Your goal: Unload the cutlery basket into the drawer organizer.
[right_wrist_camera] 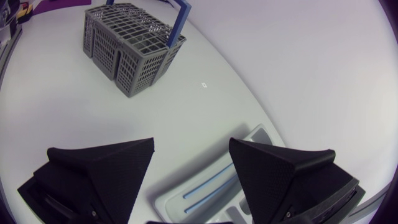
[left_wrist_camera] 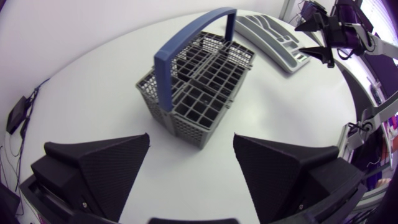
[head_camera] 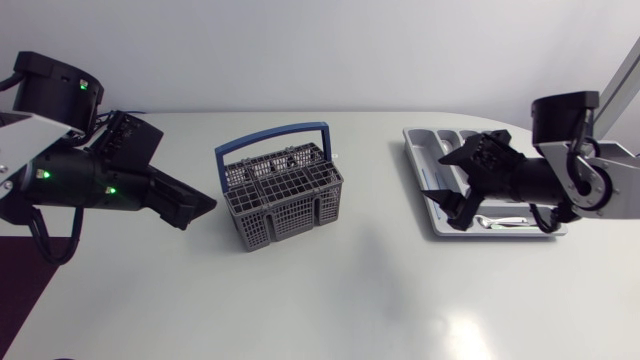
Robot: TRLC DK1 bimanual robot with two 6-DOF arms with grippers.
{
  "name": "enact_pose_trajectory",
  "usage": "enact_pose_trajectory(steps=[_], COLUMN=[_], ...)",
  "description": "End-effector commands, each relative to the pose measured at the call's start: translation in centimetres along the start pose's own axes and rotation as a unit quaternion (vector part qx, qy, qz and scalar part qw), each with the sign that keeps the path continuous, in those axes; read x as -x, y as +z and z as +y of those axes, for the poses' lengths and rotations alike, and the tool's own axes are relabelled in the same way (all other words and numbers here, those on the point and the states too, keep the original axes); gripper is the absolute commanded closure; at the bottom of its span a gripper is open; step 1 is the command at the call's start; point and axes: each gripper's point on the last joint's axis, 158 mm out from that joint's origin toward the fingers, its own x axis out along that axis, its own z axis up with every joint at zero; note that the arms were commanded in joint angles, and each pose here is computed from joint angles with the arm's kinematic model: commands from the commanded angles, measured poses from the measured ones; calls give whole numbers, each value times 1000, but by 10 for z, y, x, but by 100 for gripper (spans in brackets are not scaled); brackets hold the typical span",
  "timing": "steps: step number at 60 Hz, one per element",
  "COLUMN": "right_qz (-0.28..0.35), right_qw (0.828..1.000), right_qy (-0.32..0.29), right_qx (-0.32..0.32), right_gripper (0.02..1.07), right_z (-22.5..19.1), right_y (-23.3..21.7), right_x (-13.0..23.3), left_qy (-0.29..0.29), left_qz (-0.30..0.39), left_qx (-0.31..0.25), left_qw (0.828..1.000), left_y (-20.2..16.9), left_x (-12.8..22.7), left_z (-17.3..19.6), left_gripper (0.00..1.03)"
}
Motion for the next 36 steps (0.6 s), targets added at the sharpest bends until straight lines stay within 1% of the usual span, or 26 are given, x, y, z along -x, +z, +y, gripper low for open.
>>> enact_pose_trajectory(steps=[1,6,12,17,30,36], right_qz=[1,6,12,19,48,46], right_qw=[999,997,994,989,973,966], right_qy=[15,19,28,38,84,108], right_qx=[-47,-74,-109,-140,-209,-231], right_gripper=[20,20,20,20,20,20], right_z=[4,5,3,1,16,26], right_y=[15,23,29,31,37,48], right_x=[-20,-39,-61,-79,-117,-131], left_qy=[26,47,57,70,72,71], left_qz=[6,11,13,2,12,16], left_qx=[-7,-5,5,10,26,28], left_qw=[1000,999,998,997,997,997], left_y=[-15,-20,-23,-21,-21,-19], left_x=[-10,-22,-31,-43,-76,-85], left_z=[13,26,38,48,63,67], left_gripper=[5,5,5,5,5,5])
